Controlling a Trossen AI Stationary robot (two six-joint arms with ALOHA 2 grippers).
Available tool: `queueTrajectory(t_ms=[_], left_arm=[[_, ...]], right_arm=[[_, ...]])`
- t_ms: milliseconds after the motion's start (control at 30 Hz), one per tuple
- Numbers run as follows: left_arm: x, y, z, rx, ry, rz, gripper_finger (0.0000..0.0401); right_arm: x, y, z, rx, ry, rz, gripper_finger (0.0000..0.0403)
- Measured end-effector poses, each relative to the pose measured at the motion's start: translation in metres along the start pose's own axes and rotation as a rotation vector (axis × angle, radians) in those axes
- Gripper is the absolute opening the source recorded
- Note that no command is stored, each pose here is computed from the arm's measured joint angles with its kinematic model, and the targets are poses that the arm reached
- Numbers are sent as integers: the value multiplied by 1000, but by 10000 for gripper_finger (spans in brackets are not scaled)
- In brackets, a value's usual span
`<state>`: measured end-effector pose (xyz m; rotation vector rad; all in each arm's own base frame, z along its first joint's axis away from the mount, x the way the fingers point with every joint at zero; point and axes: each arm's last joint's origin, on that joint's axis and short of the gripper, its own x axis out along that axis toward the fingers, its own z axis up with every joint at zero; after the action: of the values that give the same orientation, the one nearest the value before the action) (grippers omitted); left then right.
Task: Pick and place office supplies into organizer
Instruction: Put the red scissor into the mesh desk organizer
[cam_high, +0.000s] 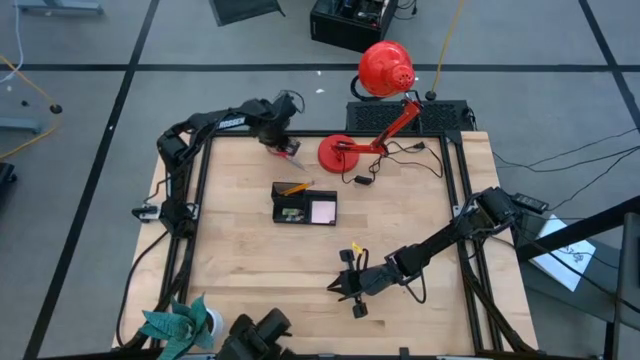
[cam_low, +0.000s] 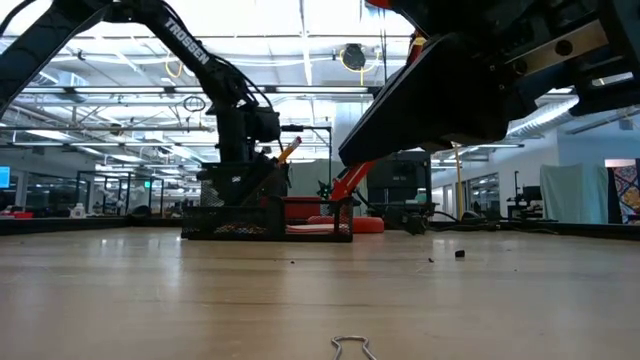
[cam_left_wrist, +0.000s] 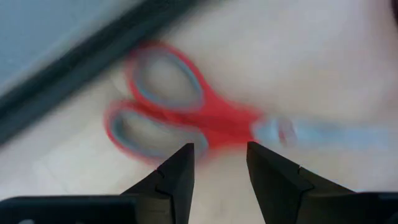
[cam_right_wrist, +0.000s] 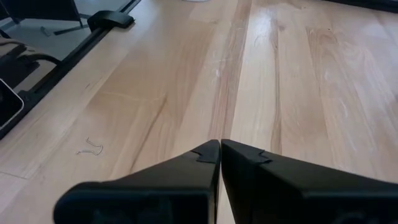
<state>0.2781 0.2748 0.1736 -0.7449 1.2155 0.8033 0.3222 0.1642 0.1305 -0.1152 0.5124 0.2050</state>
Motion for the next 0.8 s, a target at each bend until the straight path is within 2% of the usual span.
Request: queueTrajectory(t_ms=[100,267,333,433,500,600,667,800], left_arm=[[-18,-6,0,142,76,-3,152],[-64,-24,8,477,105,50,152],[-84,-34,10,671,89,105,152],[-106,-46,11,1062,96,180,152],[-118,-50,11,1319,117,189,152],[-123,-45,15,1582,125,190,152],[-118,-32,19,1631,144,181,152],[-93,2,20,1578,222,76,152]], right_arm=[[0,0,-1,-9,5,-1,9],[0,-1,0,-34,4,-4,9],[1,-3,0,-40,3,-9,9],[2,-7,-1,-44,20,-22,9],[2,-11,-4,-43,49,-57,9],[3,-19,-8,-23,84,-129,9],[4,-26,-8,-9,78,-164,9],[1,-45,-16,82,33,-204,9]])
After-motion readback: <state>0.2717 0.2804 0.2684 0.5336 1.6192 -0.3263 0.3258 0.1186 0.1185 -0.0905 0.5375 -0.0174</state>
